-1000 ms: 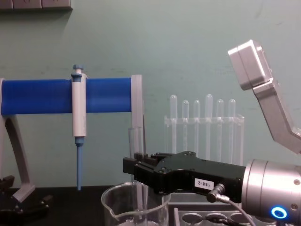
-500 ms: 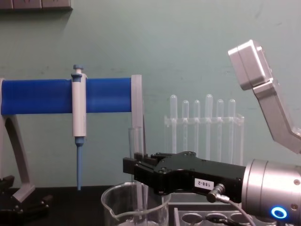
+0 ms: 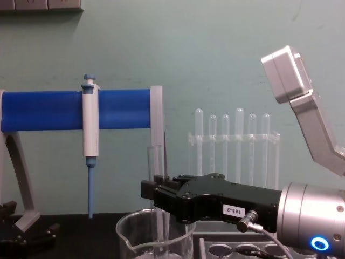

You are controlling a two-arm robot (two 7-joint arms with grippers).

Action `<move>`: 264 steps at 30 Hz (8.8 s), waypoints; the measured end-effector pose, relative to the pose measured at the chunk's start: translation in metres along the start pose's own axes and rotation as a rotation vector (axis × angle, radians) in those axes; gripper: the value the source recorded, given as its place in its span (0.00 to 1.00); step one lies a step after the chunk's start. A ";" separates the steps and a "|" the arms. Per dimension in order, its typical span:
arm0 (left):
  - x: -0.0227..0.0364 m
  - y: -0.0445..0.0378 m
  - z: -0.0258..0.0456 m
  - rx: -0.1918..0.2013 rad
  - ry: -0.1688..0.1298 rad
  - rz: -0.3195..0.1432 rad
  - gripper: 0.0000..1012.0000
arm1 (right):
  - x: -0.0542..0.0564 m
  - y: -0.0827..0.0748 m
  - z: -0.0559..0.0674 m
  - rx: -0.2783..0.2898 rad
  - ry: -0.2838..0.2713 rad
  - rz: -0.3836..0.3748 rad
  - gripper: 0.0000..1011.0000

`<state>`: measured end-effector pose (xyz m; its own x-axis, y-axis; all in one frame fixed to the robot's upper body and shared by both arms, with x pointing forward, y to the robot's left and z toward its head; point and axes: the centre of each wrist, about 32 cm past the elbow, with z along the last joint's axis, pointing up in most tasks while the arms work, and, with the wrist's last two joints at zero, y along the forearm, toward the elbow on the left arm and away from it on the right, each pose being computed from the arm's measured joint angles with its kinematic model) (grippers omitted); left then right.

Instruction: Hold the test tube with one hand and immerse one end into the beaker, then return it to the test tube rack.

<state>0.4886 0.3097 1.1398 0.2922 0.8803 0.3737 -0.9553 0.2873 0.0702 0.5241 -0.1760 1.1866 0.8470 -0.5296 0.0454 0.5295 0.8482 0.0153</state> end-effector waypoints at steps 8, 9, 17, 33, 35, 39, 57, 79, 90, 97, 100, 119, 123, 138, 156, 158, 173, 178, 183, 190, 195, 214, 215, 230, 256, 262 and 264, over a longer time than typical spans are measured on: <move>0.0000 0.0000 0.0000 0.000 0.000 0.000 0.99 | 0.000 0.000 0.000 0.000 0.000 0.000 0.22; 0.0000 0.0000 0.0000 0.000 0.000 0.000 0.99 | 0.000 0.000 0.000 0.000 0.000 0.000 0.22; 0.0000 0.0000 0.0000 0.000 0.000 0.000 0.99 | 0.000 0.000 0.000 0.000 0.000 0.000 0.22; 0.0000 0.0000 0.0000 0.000 0.000 0.000 0.99 | 0.000 0.000 0.000 0.000 0.000 0.000 0.22; 0.0000 0.0000 0.0000 0.000 0.000 0.000 0.99 | 0.000 0.000 0.000 0.000 0.000 0.000 0.22; 0.0000 0.0000 0.0000 0.000 0.000 0.000 0.99 | 0.000 0.000 0.000 0.000 0.000 0.000 0.22; 0.0000 0.0000 0.0000 0.000 0.000 0.000 0.99 | 0.000 0.000 0.000 0.000 0.000 0.000 0.22; 0.0000 0.0000 0.0000 0.000 0.000 0.000 0.99 | 0.000 0.000 0.000 0.000 0.000 0.000 0.22; 0.0000 0.0000 0.0000 0.000 0.000 0.000 0.99 | 0.000 0.000 0.000 0.000 0.000 0.000 0.22; 0.0000 0.0000 0.0000 0.000 0.000 0.000 0.99 | 0.000 0.000 0.000 0.000 0.000 0.000 0.22; 0.0000 0.0000 0.0000 0.000 0.000 0.000 0.99 | 0.000 0.000 0.000 0.000 0.000 0.000 0.22; 0.0000 0.0000 0.0000 0.000 0.000 0.000 0.99 | 0.000 0.000 0.000 0.000 0.000 0.000 0.22; 0.0000 0.0000 0.0000 0.000 0.000 0.000 0.99 | 0.000 0.000 0.000 0.000 0.000 0.000 0.22; 0.0000 0.0000 0.0000 0.000 0.000 0.000 0.99 | 0.000 0.000 0.000 0.000 0.000 0.000 0.22; 0.0000 0.0000 0.0000 0.000 0.000 0.000 0.99 | 0.000 0.000 0.000 0.000 0.000 0.000 0.22; 0.0000 0.0000 0.0000 0.000 0.000 0.000 0.99 | 0.000 0.000 0.000 0.000 0.000 0.000 0.22; 0.0000 0.0000 0.0000 0.000 0.000 0.000 0.99 | 0.000 0.000 0.003 0.005 -0.003 0.000 0.22; 0.0000 0.0000 0.0000 0.000 0.000 0.000 0.99 | -0.001 -0.002 0.022 0.035 -0.031 0.009 0.22; 0.0000 0.0000 0.0000 0.000 0.000 0.000 0.99 | -0.001 -0.003 0.046 0.052 -0.057 0.018 0.22; 0.0000 0.0000 0.0000 0.000 0.000 0.000 0.99 | -0.001 -0.016 0.094 0.113 -0.115 0.010 0.22; 0.0000 0.0000 0.0000 0.000 0.000 0.000 0.99 | -0.003 -0.030 0.114 0.120 -0.151 -0.017 0.22; 0.0000 0.0000 0.0000 0.000 0.000 0.000 0.99 | -0.001 -0.074 0.077 -0.028 -0.105 -0.133 0.22; 0.0000 0.0000 0.0000 0.000 0.000 0.000 0.99 | 0.000 -0.075 0.074 -0.037 -0.103 -0.138 0.22; 0.0000 0.0000 0.0000 0.000 0.000 0.000 0.99 | 0.006 -0.073 0.055 -0.076 -0.104 -0.145 0.22; 0.0000 0.0000 0.0000 0.000 0.000 0.000 0.99 | 0.008 -0.078 0.015 -0.112 -0.094 -0.150 0.22; 0.0000 0.0000 0.0000 0.000 0.000 0.000 0.99 | 0.010 -0.076 0.014 -0.156 -0.114 -0.134 0.23; 0.0000 0.0000 0.0000 0.000 0.000 0.000 0.99 | 0.011 -0.075 0.015 -0.165 -0.117 -0.132 0.27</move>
<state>0.4886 0.3097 1.1398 0.2923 0.8803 0.3737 -0.9552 0.2873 0.0703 0.4924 -0.2454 1.2005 0.7640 -0.6226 0.1695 0.6437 0.7534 -0.1340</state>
